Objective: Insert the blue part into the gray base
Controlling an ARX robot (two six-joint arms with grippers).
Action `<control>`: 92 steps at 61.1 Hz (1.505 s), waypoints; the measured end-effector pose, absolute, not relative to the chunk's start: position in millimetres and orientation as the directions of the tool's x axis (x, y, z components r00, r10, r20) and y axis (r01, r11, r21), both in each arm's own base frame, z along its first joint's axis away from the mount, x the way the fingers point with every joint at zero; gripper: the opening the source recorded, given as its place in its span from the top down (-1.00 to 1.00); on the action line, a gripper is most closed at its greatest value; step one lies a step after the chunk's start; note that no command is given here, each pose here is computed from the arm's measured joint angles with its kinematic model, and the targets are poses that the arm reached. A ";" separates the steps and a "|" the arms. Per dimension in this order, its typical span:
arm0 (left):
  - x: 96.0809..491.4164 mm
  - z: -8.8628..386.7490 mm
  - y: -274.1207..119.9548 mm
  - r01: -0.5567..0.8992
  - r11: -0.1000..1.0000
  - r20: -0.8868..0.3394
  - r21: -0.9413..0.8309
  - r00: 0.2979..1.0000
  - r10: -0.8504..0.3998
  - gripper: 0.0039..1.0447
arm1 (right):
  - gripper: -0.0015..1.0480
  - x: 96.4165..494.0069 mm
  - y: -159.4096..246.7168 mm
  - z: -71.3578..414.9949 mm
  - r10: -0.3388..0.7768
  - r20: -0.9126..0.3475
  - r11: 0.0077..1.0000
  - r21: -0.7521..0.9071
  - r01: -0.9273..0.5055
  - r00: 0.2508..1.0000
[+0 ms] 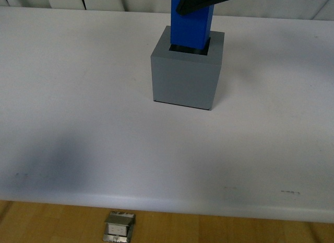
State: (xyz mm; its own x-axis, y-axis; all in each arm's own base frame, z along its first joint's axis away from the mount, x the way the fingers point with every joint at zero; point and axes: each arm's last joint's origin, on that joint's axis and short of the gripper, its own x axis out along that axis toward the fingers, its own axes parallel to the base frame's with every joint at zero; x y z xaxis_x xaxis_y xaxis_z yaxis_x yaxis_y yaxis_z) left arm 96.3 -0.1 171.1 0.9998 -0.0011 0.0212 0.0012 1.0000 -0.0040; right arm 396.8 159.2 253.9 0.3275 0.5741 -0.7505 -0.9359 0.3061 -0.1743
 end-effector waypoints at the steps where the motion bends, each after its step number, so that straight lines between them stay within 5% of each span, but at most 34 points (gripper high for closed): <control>1: 96.3 171.1 -0.1 0.001 1.000 0.021 -0.004 1.000 -0.001 -0.88 | 0.08 396.8 159.3 253.8 0.574 -0.751 0.305 -0.174 -0.936 0.327; 92: 96.3 171.1 -0.1 0.001 1.000 0.021 -0.004 1.000 -0.001 -0.88 | 0.08 393.8 162.3 253.0 0.572 -0.764 0.268 -0.170 -0.948 0.299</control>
State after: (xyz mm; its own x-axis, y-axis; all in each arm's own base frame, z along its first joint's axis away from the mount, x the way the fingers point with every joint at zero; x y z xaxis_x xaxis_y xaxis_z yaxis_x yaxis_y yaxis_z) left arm 96.3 -0.1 171.1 0.9998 -0.0011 0.0212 0.0012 1.0000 -0.0040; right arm 393.8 162.3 253.0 0.2988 0.5719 -0.7640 -0.9482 0.2681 -0.1702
